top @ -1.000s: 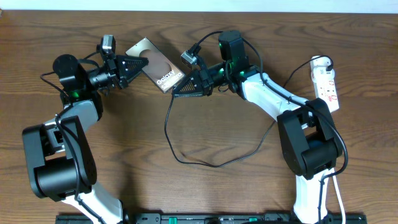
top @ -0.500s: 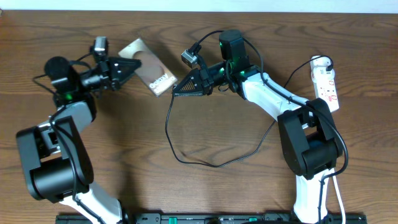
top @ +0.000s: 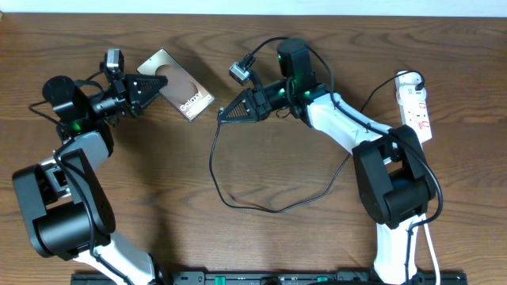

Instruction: Plug charger to phone and switch on socket

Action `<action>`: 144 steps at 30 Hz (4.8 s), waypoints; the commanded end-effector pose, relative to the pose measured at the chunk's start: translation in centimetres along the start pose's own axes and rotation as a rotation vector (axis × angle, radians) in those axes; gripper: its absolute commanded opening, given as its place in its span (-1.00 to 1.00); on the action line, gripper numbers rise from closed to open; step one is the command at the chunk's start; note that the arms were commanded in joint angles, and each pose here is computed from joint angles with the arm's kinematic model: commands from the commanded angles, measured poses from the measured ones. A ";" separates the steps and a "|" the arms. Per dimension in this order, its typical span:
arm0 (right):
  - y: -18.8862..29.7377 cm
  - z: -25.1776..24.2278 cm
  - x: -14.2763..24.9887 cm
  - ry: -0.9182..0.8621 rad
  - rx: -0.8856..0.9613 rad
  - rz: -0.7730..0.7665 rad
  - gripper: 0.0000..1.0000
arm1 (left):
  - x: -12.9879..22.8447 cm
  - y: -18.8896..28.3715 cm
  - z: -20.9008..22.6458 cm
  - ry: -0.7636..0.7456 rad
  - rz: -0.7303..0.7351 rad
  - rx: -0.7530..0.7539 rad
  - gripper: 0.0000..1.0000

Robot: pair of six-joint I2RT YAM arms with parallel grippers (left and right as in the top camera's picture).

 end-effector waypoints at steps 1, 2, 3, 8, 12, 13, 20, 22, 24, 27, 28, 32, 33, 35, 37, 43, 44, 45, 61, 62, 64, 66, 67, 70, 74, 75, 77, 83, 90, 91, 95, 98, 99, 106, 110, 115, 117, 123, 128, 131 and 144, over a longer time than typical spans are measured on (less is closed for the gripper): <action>0.3 -0.6 -0.5 0.098 0.072 -0.062 -0.98 | -0.2 0.0 -0.8 -0.039 0.025 0.005 -0.86; 0.7 -1.3 -0.6 0.078 0.108 -0.091 -0.98 | -0.2 0.0 -0.8 -0.040 0.025 0.005 -0.86; 1.2 -2.1 -0.5 0.040 0.162 -0.127 -0.98 | -0.2 0.0 -0.8 -0.040 0.024 0.004 -0.86; 4.1 -6.8 1.5 -0.239 0.593 -0.277 -0.99 | -0.4 -0.1 -0.8 -0.041 0.005 0.003 -0.86; 5.0 -7.5 2.6 -0.302 0.731 -0.259 -0.98 | -0.2 -0.2 -0.8 -0.047 0.022 0.005 -0.85; 5.1 -7.4 2.6 -0.305 0.758 -0.255 -0.98 | -0.2 -0.3 -0.8 -0.046 0.028 0.005 -0.86; 7.0 -7.3 3.7 -0.428 1.060 -0.235 -0.98 | 0.5 -2.5 -0.8 -0.038 0.079 0.011 -0.86; 7.2 -7.4 4.1 -0.453 1.100 -0.225 -0.98 | 0.7 -3.5 -0.7 -0.037 0.078 0.011 -0.85; 7.3 -7.4 4.4 -0.470 1.113 -0.217 -0.98 | 0.7 -4.2 -0.4 -0.024 0.064 0.005 -0.86; 7.3 -7.4 4.6 -0.483 1.112 -0.207 -0.98 | 0.7 -5.6 1.9 0.069 -0.025 -0.070 -0.86; 7.2 -7.3 4.7 -0.486 1.108 -0.205 -0.98 | 0.8 -5.9 2.7 0.089 -0.045 -0.101 -0.85; 7.2 -7.3 4.8 -0.477 1.101 -0.185 -0.98 | 1.8 -6.9 4.6 0.110 -0.054 -0.193 -0.86; 7.1 -7.2 4.8 -0.462 1.092 -0.171 -0.98 | 2.1 -7.2 4.8 0.097 -0.040 -0.200 -0.86; 6.9 -6.8 4.7 -0.424 1.061 -0.139 -0.98 | 2.6 -7.6 5.0 0.082 -0.016 -0.209 -0.86; 6.7 -6.3 4.5 -0.393 1.033 -0.111 -0.98 | 2.9 -7.8 5.2 0.071 -0.003 -0.215 -0.86; 7.5 -5.1 4.8 -0.392 1.064 -0.043 -0.98 | 3.3 -7.1 5.9 0.039 0.015 -0.241 -0.86; 7.7 -5.1 5.1 -0.406 1.086 -0.035 -0.98 | 3.3 -7.0 6.0 0.036 0.014 -0.242 -0.86; 7.8 -5.2 5.3 -0.415 1.101 -0.029 -0.94 | 3.3 -6.9 6.0 0.038 0.011 -0.243 -0.86; 8.1 -4.0 4.9 -0.496 1.246 -0.058 -0.27 | 3.1 -6.6 6.0 0.025 0.001 -0.245 -0.86; 7.5 -4.0 4.9 -0.496 1.248 -0.053 -0.30 | 3.0 -6.5 6.0 0.025 -0.005 -0.249 -0.86; 6.3 -4.1 5.0 -0.503 1.289 -0.047 -0.39 | 2.7 -6.0 6.1 0.026 -0.026 -0.258 -0.86; 5.1 -4.3 5.3 -0.538 1.386 -0.073 -0.52 | 2.3 -5.3 6.2 0.030 -0.048 -0.259 -0.86; 4.7 -4.4 5.4 -0.554 1.400 -0.086 -0.55 | 2.2 -5.0 6.2 0.033 -0.056 -0.260 -0.85; 4.0 -4.8 5.4 -0.573 1.427 -0.115 -0.54 | 1.9 -4.2 6.2 0.036 -0.076 -0.260 -0.85; 3.3 -5.0 5.4 -0.579 1.434 -0.131 -0.59 | 1.7 -3.6 6.1 0.039 -0.083 -0.251 -0.85; 3.3 -5.1 5.4 -0.582 1.440 -0.132 -0.61 | 1.7 -3.5 6.1 0.039 -0.084 -0.250 -0.86; 3.1 -5.5 5.5 -0.596 1.443 -0.135 -0.64 | 1.7 -3.4 6.1 0.039 -0.084 -0.249 -0.86; 2.8 -7.7 5.9 -0.646 1.451 -0.126 -0.73 | 1.7 -3.5 6.1 0.040 -0.080 -0.245 -0.86; 2.7 -8.2 5.8 -0.639 1.442 -0.132 -0.72 | 1.7 -3.5 6.1 0.040 -0.078 -0.244 -0.86; 2.7 -8.3 5.9 -0.642 1.443 -0.130 -0.72 | 1.7 -3.5 6.1 0.040 -0.078 -0.244 -0.86; 2.7 -9.0 6.1 -0.655 1.447 -0.119 -0.72 | 1.7 -3.5 6.1 0.040 -0.078 -0.243 -0.85; 2.7 -9.8 6.4 -0.669 1.451 -0.106 -0.73 | 1.7 -3.5 6.1 0.040 -0.077 -0.242 -0.86; 2.7 -10.1 6.6 -0.691 1.457 -0.102 -0.75 | 1.8 -3.5 6.1 0.040 -0.074 -0.240 -0.86; 2.8 -10.6 7.2 -0.726 1.466 -0.082 -0.79 | 1.8 -3.5 6.0 0.041 -0.073 -0.238 -0.86; 2.9 -10.4 7.6 -0.750 1.471 -0.059 -0.69 | 1.8 -3.5 6.0 0.041 -0.073 -0.238 -0.85; 2.9 -10.4 7.7 -0.758 1.473 -0.053 0.20 | 1.8 -3.5 6.0 0.040 -0.073 -0.238 -0.86; 2.9 -10.4 7.7 -0.757 1.473 -0.053 0.39 | 1.8 -3.5 6.0 0.040 -0.073 -0.238 -0.86; 2.6 -10.3 7.7 -0.763 1.447 -0.051 0.28 | 1.8 -3.5 6.0 0.040 -0.073 -0.238 -0.86; 2.4 -10.3 7.8 -0.769 1.444 -0.051 -0.46 | 1.8 -3.5 6.0 0.040 -0.073 -0.238 -0.85; 2.2 -10.3 7.8 -0.777 1.426 -0.049 -0.76 | 1.8 -3.5 6.0 0.040 -0.073 -0.238 -0.86; 2.0 -9.3 7.2 -0.495 1.009 0.181 -0.98 | 1.8 -3.5 6.0 0.041 -0.065 -0.230 -0.85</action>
Point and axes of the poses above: each gripper's point midway between its finger pads, its own y axis back along the fingers, its own z axis along the line the jaws close on, x = y × z, the point moved 9 cm from there along y, back along the fingers, and after that the axes turned 3 degrees about y, right-handed, at the moved point
